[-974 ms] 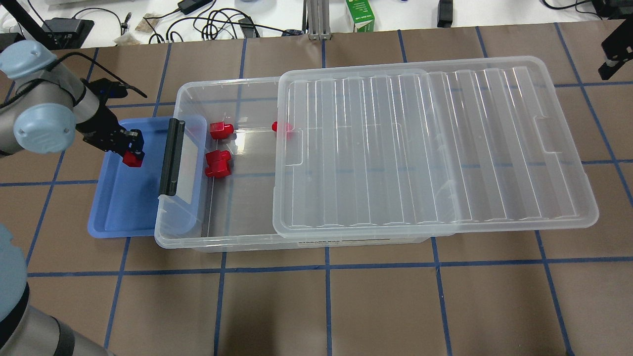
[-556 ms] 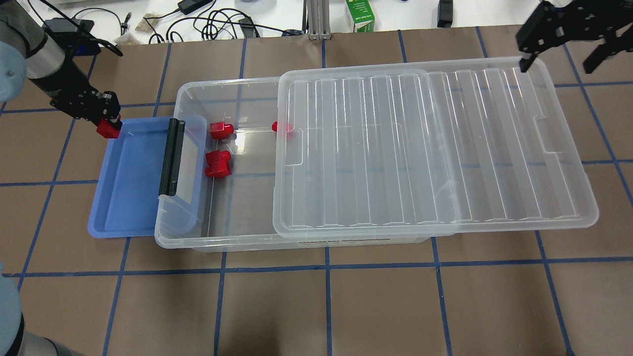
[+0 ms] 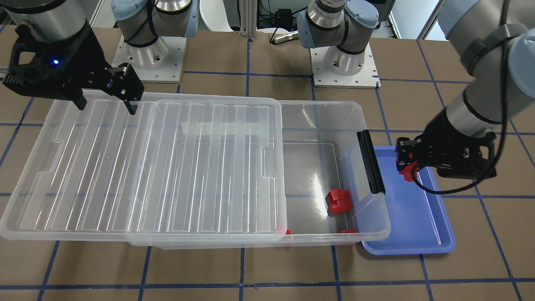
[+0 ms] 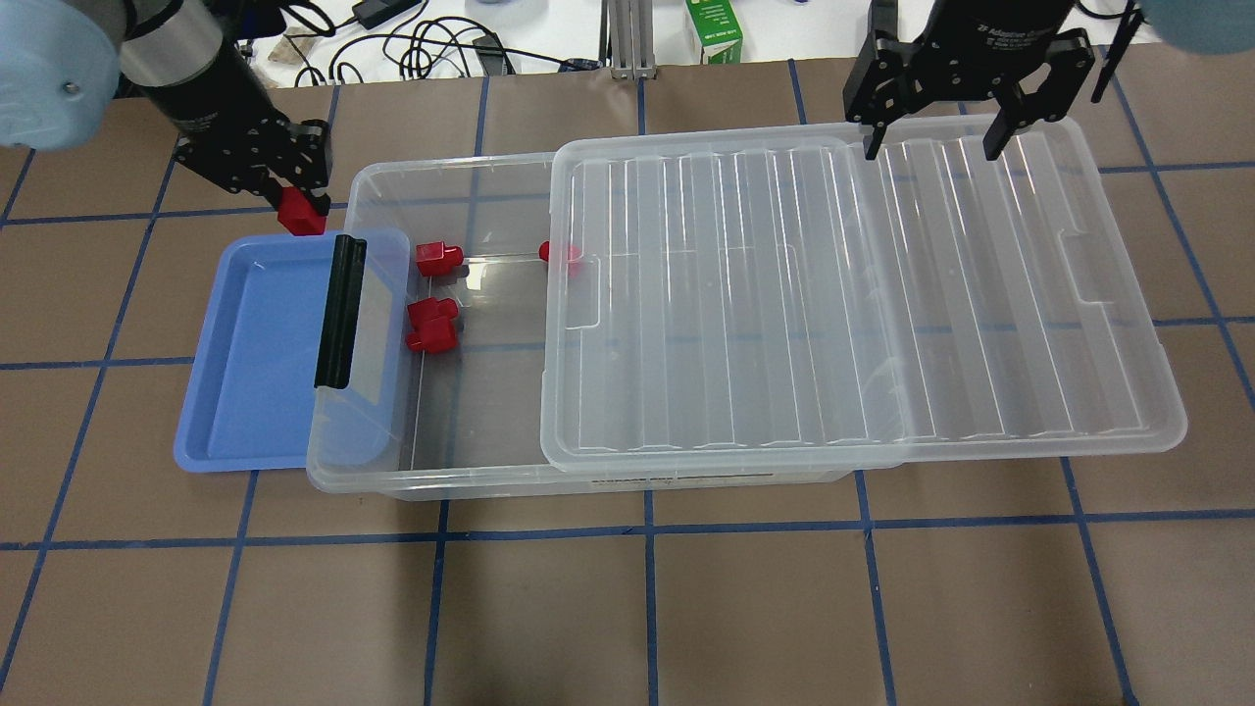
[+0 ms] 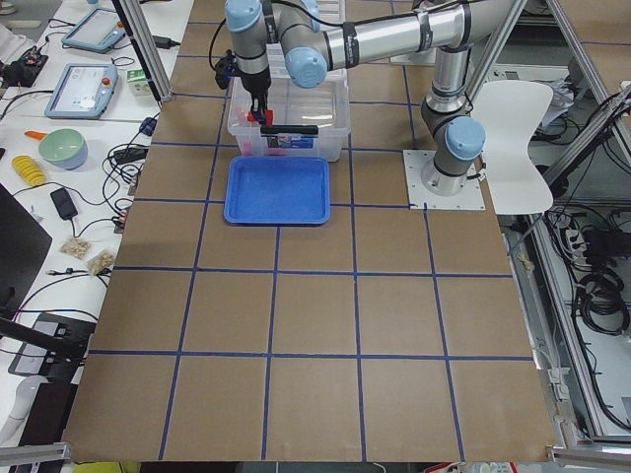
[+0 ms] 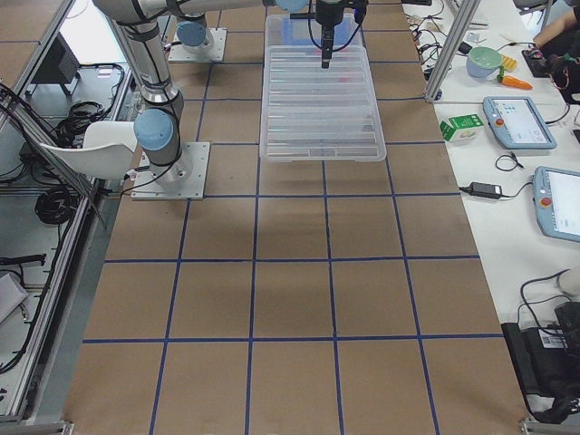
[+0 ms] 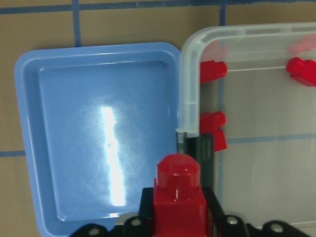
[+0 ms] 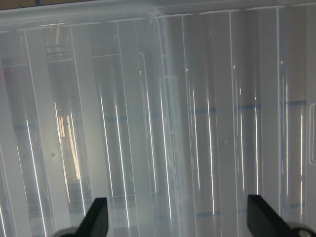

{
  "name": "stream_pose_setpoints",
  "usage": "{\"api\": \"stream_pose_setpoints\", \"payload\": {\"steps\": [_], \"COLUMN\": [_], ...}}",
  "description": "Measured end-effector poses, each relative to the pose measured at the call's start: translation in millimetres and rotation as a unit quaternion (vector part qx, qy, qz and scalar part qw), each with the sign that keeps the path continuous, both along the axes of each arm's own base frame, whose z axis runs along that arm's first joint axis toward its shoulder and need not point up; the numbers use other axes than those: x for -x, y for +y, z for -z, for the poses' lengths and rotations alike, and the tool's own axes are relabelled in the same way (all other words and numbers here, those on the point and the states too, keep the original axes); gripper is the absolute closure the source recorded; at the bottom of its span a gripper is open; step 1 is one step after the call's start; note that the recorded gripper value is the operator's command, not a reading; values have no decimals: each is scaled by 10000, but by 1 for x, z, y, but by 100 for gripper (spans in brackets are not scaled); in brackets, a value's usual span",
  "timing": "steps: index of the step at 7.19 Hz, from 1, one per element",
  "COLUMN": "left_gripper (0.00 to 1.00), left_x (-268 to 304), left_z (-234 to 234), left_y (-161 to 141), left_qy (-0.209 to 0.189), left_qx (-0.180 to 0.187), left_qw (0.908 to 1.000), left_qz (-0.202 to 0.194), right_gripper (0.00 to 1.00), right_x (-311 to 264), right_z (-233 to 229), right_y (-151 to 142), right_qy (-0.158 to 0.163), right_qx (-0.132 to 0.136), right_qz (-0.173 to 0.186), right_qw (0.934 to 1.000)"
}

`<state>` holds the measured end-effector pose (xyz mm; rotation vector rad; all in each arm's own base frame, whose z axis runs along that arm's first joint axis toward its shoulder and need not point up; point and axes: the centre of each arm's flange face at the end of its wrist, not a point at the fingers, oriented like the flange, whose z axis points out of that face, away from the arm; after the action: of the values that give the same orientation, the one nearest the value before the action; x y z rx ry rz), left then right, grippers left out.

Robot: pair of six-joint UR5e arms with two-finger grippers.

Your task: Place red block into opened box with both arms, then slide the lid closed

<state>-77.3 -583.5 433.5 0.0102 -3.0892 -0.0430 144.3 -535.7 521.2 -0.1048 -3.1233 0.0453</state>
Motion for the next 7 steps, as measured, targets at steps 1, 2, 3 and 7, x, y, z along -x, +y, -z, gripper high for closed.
{"api": "stream_pose_setpoints", "payload": {"steps": [1,2,3,7], "left_gripper": [100,100,100,100], "left_x": [34,59,75,84], "left_z": [8,21,39,130], "left_y": [6,12,17,35], "left_qy": [-1,-11,-22,-31], "left_qx": [-90,-193,-263,-441], "left_qw": [9999,9995,9992,9985], "left_qz": [-143,-255,-316,-313], "right_gripper": [0,0,0,0], "right_x": [-2,-2,-2,-2], "right_z": [2,3,3,0], "right_y": [-4,-6,-7,-6], "right_qy": [4,8,11,19], "right_qx": [52,79,89,117], "right_qz": [-29,-37,-42,-49], "right_qw": [10000,10000,10000,9999]}}
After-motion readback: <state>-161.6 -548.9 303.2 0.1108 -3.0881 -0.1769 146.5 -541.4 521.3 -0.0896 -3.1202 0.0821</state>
